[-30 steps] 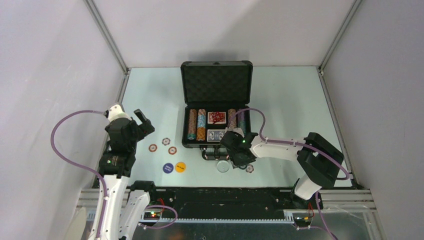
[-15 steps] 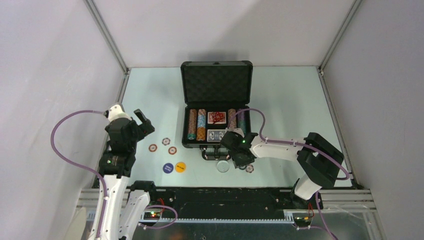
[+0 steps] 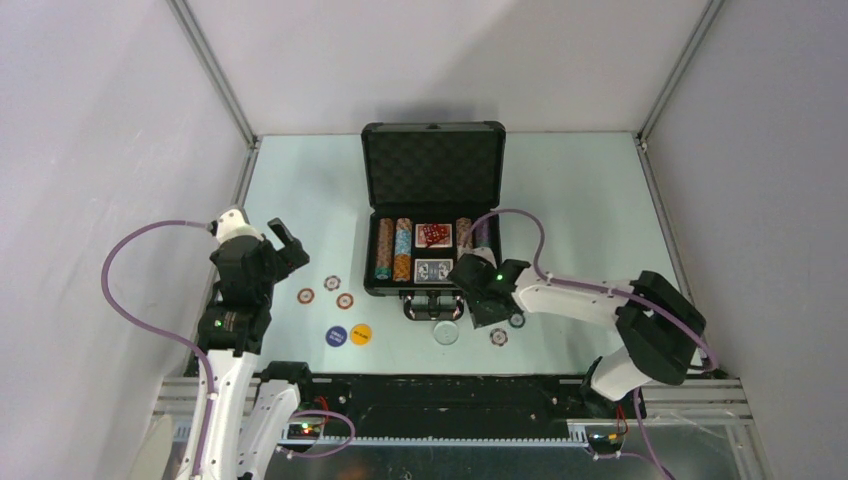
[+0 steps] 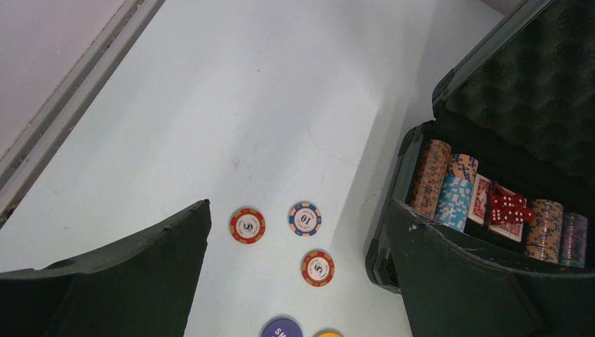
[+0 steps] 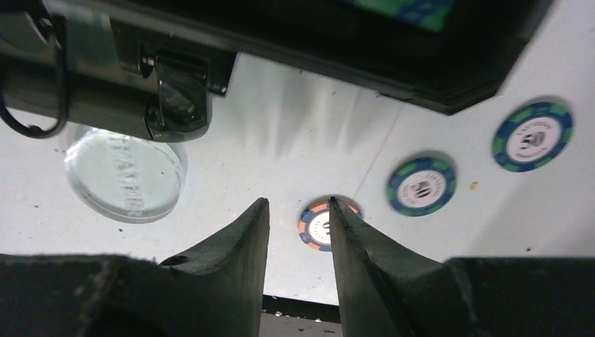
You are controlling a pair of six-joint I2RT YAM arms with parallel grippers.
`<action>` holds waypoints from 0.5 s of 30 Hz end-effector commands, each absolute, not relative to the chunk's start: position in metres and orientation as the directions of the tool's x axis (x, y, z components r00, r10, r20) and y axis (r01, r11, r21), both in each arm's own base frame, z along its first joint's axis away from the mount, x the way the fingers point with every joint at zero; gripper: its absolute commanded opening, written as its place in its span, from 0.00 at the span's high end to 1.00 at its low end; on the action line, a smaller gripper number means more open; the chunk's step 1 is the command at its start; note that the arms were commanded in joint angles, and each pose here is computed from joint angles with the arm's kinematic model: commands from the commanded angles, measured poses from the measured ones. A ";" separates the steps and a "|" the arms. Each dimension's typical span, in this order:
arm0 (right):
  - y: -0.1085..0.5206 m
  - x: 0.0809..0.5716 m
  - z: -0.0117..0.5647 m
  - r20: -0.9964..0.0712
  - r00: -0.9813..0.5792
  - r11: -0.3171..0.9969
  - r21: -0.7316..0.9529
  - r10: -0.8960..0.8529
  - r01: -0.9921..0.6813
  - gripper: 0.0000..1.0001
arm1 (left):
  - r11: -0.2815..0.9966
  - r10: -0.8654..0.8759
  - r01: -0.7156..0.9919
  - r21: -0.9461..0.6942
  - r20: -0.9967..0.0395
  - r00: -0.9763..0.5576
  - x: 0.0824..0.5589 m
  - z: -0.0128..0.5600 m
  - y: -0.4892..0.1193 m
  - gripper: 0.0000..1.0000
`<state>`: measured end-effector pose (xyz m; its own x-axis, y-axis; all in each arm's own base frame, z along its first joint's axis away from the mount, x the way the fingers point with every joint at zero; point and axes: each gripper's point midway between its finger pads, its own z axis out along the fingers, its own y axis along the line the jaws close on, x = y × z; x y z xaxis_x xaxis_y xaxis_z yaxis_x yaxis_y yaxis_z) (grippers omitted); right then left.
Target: Pack up texas hold em set
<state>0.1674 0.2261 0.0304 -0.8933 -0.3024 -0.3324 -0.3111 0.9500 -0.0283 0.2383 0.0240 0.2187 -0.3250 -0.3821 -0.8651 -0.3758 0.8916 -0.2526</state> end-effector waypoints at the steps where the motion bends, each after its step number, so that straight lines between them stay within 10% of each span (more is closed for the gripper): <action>1: 0.218 0.190 0.059 -0.409 -0.886 0.971 0.008 -0.216 -0.240 0.58 | 0.894 -0.367 -0.378 -0.241 -0.877 -0.309 0.240 0.223 0.028 0.02; 15: 0.155 0.218 0.055 -0.399 -0.915 0.998 0.032 0.066 0.057 0.36 | 0.894 -0.367 -0.379 -0.241 -0.878 -0.307 0.239 0.223 0.028 0.02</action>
